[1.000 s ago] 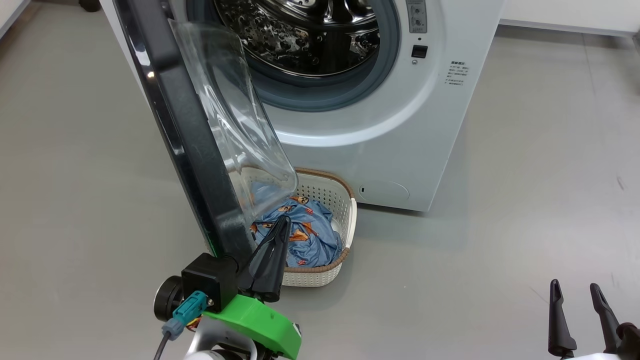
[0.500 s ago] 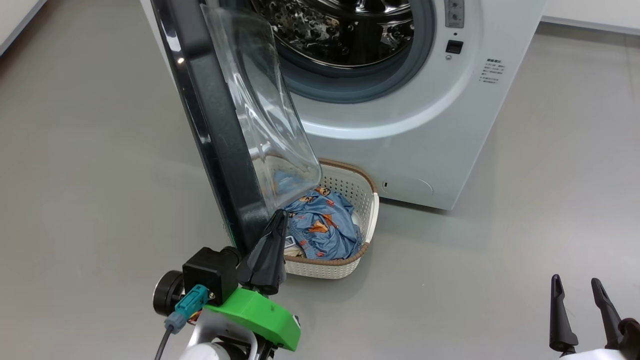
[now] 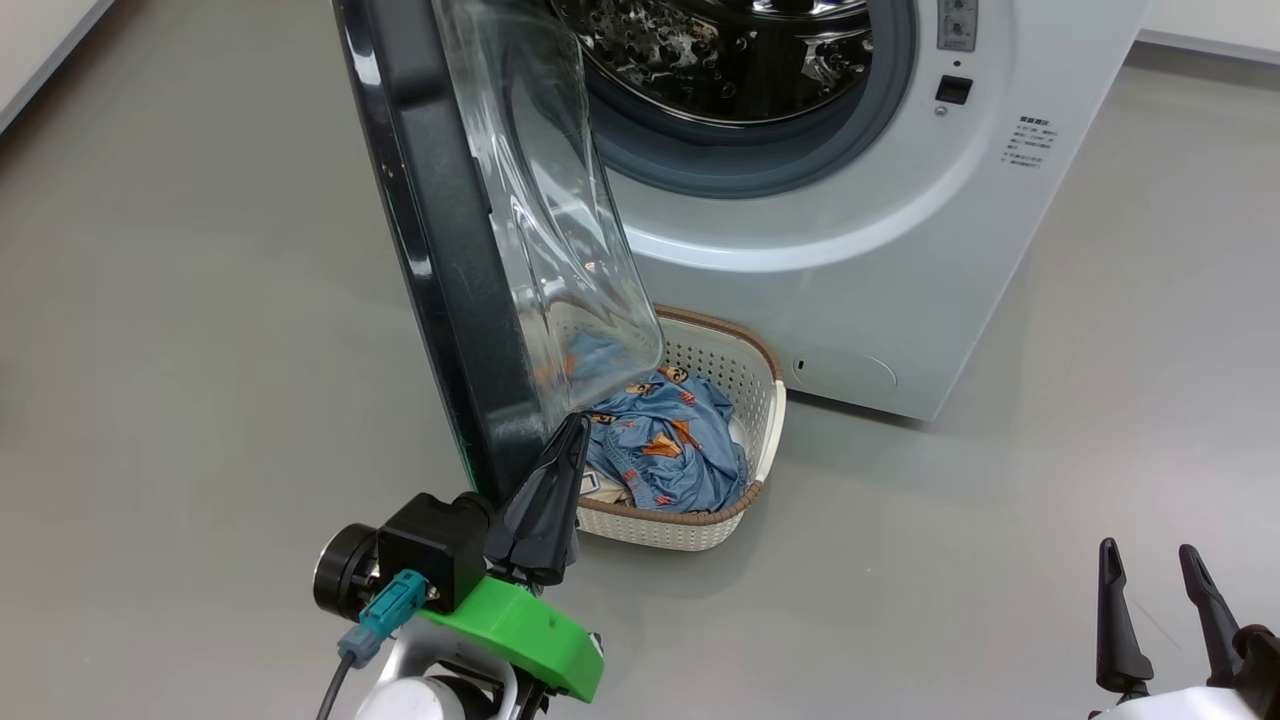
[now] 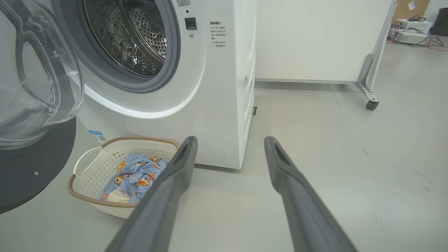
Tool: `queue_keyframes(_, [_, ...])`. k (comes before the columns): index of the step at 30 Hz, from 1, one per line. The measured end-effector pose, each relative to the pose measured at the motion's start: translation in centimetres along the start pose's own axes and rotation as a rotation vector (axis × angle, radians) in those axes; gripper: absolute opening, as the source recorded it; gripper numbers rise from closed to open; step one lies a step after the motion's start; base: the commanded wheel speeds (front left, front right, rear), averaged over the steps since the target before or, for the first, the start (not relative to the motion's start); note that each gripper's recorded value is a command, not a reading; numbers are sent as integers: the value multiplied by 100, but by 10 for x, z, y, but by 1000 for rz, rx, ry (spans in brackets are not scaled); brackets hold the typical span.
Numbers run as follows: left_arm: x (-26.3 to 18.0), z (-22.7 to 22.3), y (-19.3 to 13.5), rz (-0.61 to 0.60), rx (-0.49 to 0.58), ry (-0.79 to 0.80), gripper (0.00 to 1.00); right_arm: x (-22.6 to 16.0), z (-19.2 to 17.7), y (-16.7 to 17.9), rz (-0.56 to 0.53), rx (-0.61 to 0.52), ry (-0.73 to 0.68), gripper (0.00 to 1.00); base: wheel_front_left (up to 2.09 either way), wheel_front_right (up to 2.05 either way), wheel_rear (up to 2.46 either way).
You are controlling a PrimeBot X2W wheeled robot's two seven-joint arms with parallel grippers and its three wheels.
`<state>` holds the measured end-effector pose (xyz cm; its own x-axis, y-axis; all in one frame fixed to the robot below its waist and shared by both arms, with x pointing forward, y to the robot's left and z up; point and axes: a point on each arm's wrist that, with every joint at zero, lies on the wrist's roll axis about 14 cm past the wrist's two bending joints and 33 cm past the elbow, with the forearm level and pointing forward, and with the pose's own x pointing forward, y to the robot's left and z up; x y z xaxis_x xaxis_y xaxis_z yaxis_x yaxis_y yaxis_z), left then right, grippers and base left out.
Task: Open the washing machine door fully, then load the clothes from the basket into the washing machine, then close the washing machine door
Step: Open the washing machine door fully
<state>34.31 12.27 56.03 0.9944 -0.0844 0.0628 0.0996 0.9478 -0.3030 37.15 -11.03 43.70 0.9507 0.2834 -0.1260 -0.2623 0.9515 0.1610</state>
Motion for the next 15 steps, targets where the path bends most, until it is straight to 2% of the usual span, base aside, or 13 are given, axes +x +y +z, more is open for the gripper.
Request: queue_keyframes(15, [-9,7,20,75,28,-22,0,16,-5,22,78,1,18,100,0,0,0])
